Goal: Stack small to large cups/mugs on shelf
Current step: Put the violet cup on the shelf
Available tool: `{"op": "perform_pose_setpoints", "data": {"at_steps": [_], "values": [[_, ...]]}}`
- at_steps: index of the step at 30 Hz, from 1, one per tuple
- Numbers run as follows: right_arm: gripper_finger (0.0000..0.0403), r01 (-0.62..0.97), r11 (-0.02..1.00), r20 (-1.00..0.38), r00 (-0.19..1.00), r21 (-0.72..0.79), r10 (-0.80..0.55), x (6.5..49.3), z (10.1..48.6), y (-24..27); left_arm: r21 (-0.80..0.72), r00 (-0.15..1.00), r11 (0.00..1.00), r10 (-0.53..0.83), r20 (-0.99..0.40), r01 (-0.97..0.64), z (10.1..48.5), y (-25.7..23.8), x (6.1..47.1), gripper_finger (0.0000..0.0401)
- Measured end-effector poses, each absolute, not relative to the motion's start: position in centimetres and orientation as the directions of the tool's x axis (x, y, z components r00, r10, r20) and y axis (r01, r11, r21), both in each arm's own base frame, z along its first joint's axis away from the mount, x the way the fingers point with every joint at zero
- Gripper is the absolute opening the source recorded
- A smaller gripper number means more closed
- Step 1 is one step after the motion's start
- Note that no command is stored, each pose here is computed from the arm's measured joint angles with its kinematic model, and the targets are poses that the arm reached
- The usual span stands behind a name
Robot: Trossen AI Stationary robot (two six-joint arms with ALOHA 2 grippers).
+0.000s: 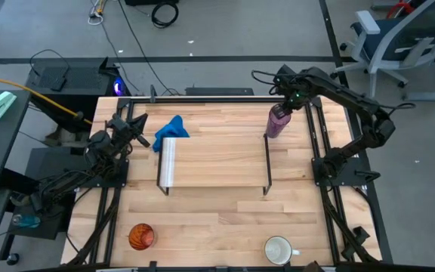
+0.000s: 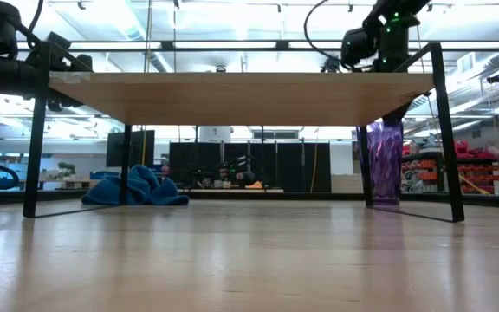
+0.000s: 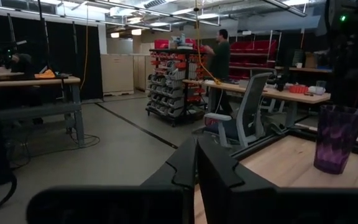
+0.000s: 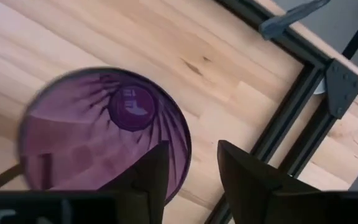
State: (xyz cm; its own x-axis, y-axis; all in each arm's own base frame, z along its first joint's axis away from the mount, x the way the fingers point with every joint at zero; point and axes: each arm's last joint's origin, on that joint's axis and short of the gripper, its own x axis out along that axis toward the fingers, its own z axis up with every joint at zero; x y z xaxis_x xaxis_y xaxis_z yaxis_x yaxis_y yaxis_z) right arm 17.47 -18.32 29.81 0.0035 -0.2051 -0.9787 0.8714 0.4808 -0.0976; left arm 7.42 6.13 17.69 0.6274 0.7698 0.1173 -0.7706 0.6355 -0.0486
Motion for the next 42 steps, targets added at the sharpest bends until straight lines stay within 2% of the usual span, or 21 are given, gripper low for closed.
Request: {"op": "perform_pose_setpoints", "data": {"at_steps": [9,15,20,29,35,42], "values": [[0.0141,0.863,0.496,-0.98,0.003,-0.099,-0.201,17.4,28.1,-18.6,-0.049,0.627,0.635,0.77,0.117,-0.771,17.7,6.1,7.4,0.0029],[0.0137,0.865,0.492,-0.978,0.011,-0.095,-0.208,17.5,27.8,-18.6,-0.049,0.628,0.636,0.77,0.117,-0.77,17.7,6.1,7.4,0.0022],[0.0107,0.87,0.484,-0.977,0.017,-0.091,-0.214,17.5,27.8,-18.7,-0.049,0.628,0.636,0.77,0.118,-0.77,17.7,6.1,7.4,0.0019],[0.0014,0.871,0.487,-0.98,0.043,-0.059,-0.195,17.6,27.9,-18.6,-0.049,0.628,0.636,0.77,0.117,-0.77,17.7,6.1,7.4,0.0029],[0.0011,0.864,0.501,-0.98,0.052,-0.052,-0.191,17.7,28.5,-18.6,-0.048,0.627,0.635,0.77,0.118,-0.771,17.7,6.1,7.4,0.0022],[0.0005,0.851,0.523,-0.956,0.119,-0.041,-0.27,18.4,32.7,-18.5,-0.049,0.627,0.635,0.77,0.118,-0.771,17.7,6.1,7.4,0.0016]]}}
